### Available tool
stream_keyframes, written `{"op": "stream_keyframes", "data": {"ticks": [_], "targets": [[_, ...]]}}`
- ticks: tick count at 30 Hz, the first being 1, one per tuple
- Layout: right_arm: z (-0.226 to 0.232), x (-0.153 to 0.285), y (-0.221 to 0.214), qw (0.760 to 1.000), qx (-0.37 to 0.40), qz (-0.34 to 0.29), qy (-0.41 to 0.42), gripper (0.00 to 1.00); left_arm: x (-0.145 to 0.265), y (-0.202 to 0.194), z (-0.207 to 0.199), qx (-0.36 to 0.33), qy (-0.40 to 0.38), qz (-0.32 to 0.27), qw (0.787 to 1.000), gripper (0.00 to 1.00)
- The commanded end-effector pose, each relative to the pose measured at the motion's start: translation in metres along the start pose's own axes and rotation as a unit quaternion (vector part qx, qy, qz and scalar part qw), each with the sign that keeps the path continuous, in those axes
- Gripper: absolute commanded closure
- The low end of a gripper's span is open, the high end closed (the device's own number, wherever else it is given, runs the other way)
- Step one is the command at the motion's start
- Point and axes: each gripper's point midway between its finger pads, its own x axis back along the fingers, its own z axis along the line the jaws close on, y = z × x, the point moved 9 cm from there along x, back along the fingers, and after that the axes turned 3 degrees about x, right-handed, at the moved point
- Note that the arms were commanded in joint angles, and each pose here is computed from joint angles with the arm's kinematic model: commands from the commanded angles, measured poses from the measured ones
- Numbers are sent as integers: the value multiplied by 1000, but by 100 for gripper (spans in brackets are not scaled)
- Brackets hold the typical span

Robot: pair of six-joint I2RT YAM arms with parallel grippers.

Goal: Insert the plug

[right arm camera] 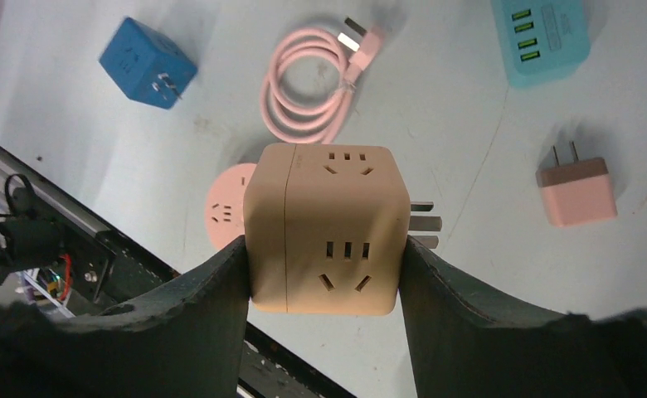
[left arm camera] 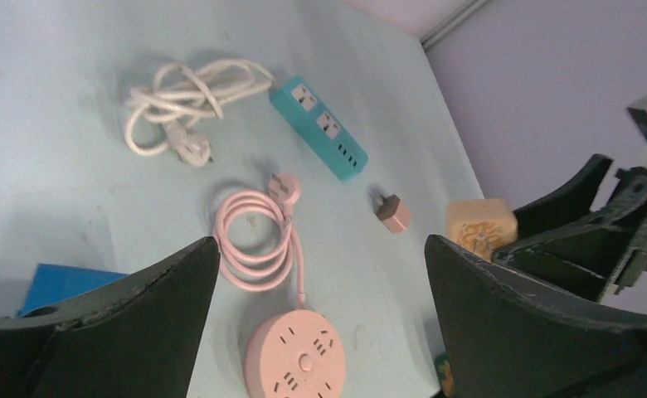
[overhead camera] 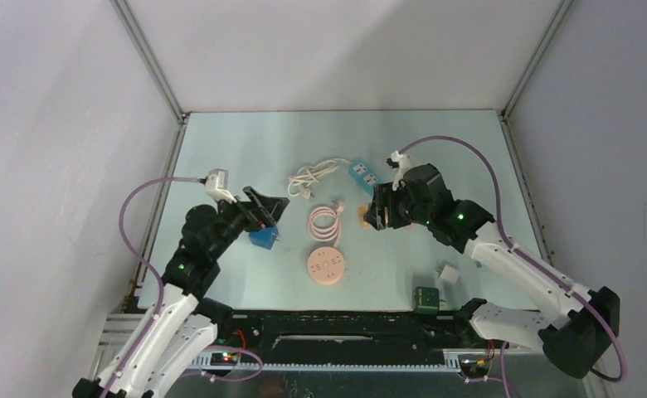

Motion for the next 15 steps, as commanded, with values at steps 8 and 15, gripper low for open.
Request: {"op": "stream_keyframes", "data": {"ticks": [8,15], "targets": [[18,7,13,992,-35,-114,47,54,-24,-26,-22,161,-92,128,974,6],[28,10,15,987,-54,-132,78,54,-25,-33,-42,126,-148,135,972,6]]}}
